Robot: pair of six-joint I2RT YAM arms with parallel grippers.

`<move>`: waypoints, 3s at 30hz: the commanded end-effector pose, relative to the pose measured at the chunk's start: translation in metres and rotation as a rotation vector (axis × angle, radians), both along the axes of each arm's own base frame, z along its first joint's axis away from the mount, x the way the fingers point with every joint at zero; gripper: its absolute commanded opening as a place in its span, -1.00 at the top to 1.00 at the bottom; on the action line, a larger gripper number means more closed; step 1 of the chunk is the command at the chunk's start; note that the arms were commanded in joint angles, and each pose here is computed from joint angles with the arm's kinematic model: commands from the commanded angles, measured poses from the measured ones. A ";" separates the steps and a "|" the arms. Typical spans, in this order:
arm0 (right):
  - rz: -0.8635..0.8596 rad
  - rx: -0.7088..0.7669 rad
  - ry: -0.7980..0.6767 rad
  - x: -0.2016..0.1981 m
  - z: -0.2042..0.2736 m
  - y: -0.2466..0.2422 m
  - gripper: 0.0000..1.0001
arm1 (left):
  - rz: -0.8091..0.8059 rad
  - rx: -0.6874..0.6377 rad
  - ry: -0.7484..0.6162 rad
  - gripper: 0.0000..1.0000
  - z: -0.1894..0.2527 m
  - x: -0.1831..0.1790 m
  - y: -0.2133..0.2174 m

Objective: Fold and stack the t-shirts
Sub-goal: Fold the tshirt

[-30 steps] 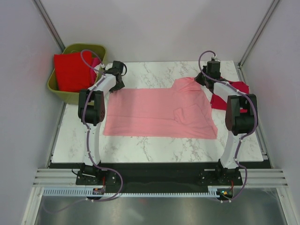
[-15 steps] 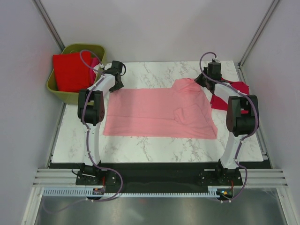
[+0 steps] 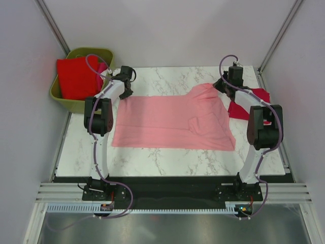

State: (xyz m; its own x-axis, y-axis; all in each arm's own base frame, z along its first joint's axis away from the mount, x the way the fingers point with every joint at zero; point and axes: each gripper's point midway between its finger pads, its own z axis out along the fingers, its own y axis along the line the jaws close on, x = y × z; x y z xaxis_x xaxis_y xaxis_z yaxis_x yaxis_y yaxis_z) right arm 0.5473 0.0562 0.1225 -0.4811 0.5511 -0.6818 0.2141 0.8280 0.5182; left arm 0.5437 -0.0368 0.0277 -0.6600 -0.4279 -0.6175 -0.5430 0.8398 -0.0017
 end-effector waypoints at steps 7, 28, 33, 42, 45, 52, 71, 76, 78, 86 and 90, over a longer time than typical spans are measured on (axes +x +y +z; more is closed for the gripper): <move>0.012 0.007 -0.073 0.003 0.030 0.000 1.00 | 0.123 -0.002 -0.059 0.76 0.012 0.007 0.030; 0.027 -0.012 -0.022 -0.031 0.053 -0.012 1.00 | 0.032 0.050 -0.162 0.95 0.042 0.001 -0.007; 0.045 0.001 -0.013 -0.036 0.052 -0.008 1.00 | 0.003 0.059 -0.199 0.95 0.053 -0.003 -0.013; 0.060 0.014 0.000 -0.046 0.052 -0.005 1.00 | 0.005 0.056 -0.242 0.95 0.067 -0.018 -0.009; 0.062 0.017 0.003 -0.052 0.054 -0.004 1.00 | 0.015 0.060 -0.262 0.95 0.076 -0.026 -0.006; 0.066 -0.005 -0.006 -0.069 0.070 -0.006 1.00 | 0.025 0.048 -0.302 0.95 0.091 -0.042 -0.001; 0.003 -0.093 -0.001 -0.145 0.083 -0.025 1.00 | -0.010 -0.014 -0.468 0.95 0.114 -0.085 0.001; -0.041 -0.109 0.028 -0.156 0.072 -0.040 1.00 | -0.019 -0.036 -0.456 0.95 0.107 -0.090 -0.003; -0.044 -0.110 0.033 -0.158 0.071 -0.041 1.00 | -0.019 -0.038 -0.457 0.95 0.106 -0.092 -0.003; -0.060 -0.116 0.039 -0.176 0.064 -0.044 1.00 | -0.028 -0.034 -0.453 0.95 0.104 -0.105 -0.003; -0.062 -0.114 0.045 -0.188 0.057 -0.044 1.00 | -0.033 -0.046 -0.485 0.95 0.109 -0.110 -0.005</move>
State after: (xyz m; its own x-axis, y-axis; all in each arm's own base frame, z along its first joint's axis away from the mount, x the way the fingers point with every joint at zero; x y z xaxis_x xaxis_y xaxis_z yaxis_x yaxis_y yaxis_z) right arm 0.3647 0.0187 0.1713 -0.5167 0.5081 -0.6891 0.2866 0.8611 0.4200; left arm 0.4303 -0.0422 0.1121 -0.3934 -0.4453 -0.8043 -0.4639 0.8515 -0.2445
